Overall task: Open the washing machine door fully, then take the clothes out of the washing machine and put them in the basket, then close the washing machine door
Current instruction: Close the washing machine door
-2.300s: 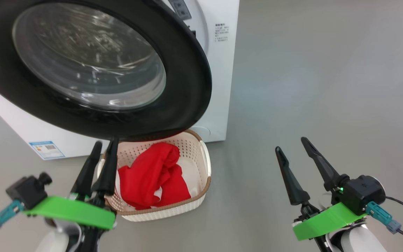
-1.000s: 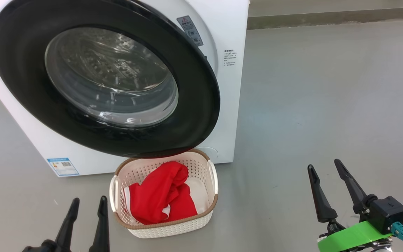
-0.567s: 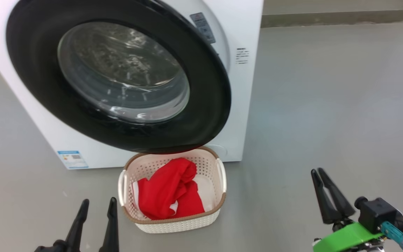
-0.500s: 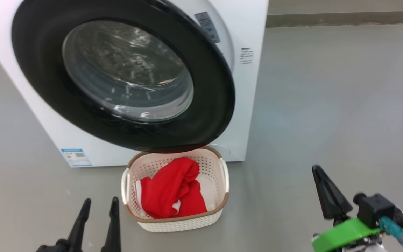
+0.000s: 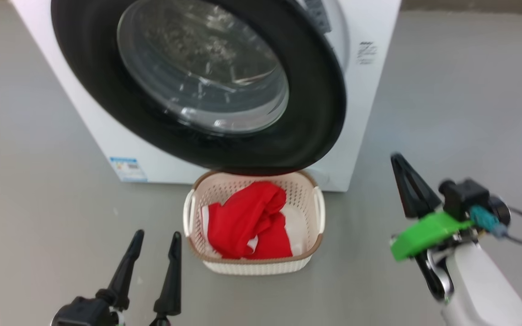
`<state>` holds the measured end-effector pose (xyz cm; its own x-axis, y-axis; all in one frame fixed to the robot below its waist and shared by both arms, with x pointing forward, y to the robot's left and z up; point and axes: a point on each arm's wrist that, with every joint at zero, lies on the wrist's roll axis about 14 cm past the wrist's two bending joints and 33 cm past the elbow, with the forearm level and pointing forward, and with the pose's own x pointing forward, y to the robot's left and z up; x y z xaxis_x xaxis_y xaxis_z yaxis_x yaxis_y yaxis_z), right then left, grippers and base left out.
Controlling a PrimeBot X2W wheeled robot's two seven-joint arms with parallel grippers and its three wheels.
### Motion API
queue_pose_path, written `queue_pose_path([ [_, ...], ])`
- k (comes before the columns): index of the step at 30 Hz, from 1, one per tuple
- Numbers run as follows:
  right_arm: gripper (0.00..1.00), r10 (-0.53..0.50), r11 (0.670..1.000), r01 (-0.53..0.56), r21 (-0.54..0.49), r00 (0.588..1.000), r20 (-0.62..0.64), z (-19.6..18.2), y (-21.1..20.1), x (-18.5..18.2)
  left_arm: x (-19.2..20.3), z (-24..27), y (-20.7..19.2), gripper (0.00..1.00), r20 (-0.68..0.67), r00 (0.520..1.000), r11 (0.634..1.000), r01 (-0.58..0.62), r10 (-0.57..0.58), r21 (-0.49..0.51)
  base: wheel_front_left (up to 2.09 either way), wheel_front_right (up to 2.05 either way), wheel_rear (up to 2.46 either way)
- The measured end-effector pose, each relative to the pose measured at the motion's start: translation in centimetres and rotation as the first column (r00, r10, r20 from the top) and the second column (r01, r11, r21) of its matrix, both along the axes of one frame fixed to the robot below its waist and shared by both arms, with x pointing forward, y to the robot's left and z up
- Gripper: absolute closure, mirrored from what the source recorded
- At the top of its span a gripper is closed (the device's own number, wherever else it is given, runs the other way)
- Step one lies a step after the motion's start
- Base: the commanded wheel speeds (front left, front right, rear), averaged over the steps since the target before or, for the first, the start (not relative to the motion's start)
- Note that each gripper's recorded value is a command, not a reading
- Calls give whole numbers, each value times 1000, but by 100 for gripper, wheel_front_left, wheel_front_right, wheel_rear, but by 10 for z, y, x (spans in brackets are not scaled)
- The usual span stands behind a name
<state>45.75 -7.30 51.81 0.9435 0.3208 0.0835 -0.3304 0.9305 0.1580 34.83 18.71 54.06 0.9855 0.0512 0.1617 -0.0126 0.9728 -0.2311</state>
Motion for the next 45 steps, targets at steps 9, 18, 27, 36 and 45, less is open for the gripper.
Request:
queue_pose_path([
  [9,100,118,993,-118,-24,993,-12,-2,52,48,12,-10,6,0,-35,999,998,-17,19,56,0,0,0],
  [18,100,201,978,-203,-56,979,-39,-13,94,82,20,-23,15,0,-75,996,997,-49,53,54,0,0,0],
  [27,100,197,976,-198,-86,980,-21,-9,105,111,21,-32,24,0,-102,992,995,-73,79,63,0,0,0],
  [36,100,159,979,-157,-128,987,5,0,104,142,21,-35,28,0,-112,989,994,-93,99,53,0,0,0],
  [45,100,93,987,-82,-139,993,72,25,88,177,26,-36,31,0,-116,988,994,-93,99,57,0,0,0],
])
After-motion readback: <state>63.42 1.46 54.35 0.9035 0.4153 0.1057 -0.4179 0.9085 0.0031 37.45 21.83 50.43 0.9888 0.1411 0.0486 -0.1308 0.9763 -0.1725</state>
